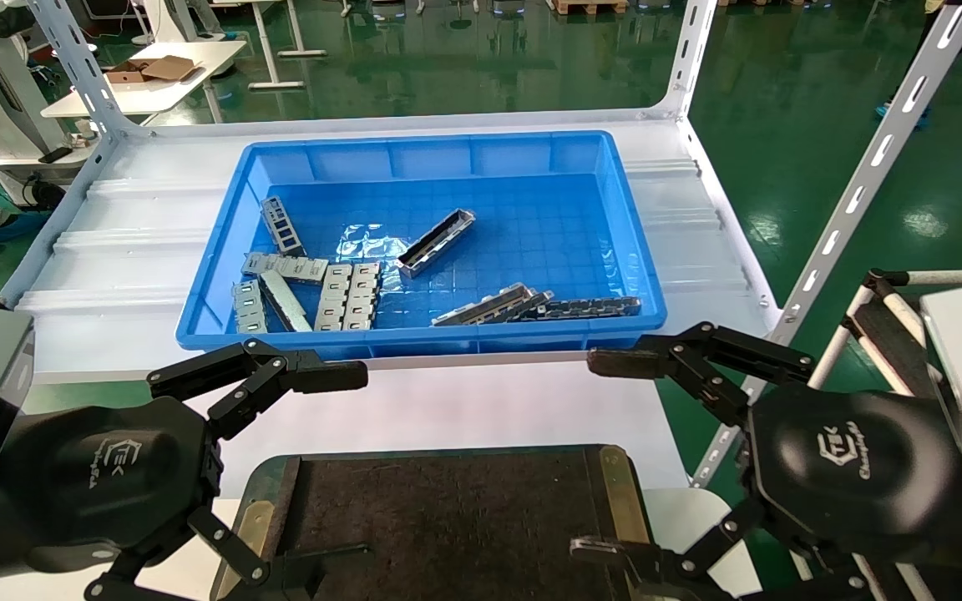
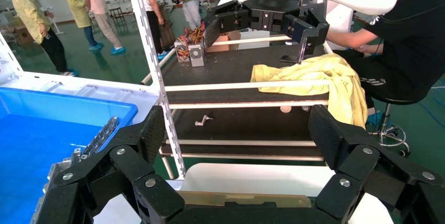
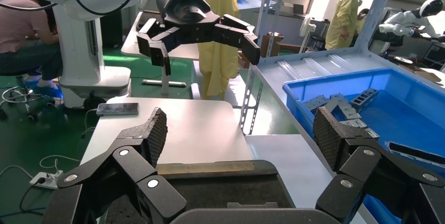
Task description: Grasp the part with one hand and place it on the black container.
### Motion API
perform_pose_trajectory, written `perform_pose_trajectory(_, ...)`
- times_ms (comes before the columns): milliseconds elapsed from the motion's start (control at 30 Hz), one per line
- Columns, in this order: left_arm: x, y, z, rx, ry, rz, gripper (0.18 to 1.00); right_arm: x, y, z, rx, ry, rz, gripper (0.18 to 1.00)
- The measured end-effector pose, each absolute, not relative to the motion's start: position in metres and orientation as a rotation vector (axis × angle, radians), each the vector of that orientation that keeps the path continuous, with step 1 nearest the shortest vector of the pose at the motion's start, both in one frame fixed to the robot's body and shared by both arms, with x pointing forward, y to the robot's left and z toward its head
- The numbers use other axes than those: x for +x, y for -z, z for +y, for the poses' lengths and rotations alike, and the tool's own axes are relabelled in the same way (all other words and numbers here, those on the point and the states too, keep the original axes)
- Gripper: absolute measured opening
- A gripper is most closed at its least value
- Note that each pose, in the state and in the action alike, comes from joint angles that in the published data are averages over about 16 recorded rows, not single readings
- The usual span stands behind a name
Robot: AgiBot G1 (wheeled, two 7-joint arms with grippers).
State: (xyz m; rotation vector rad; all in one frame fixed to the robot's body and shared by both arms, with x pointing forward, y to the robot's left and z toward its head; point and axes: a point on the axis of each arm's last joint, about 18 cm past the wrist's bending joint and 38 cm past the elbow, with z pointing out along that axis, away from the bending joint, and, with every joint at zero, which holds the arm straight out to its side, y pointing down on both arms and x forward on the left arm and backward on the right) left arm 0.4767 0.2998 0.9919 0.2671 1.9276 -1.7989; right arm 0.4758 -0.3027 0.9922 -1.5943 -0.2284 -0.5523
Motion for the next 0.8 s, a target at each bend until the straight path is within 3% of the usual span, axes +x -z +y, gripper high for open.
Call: perform_pose_trajectory(800, 0.495, -1.001, 0.291, 0.254, 1.74, 1.891, 1.001, 0.476, -0.992, -0.303, -1.594, 0.552, -0.229, 1.001)
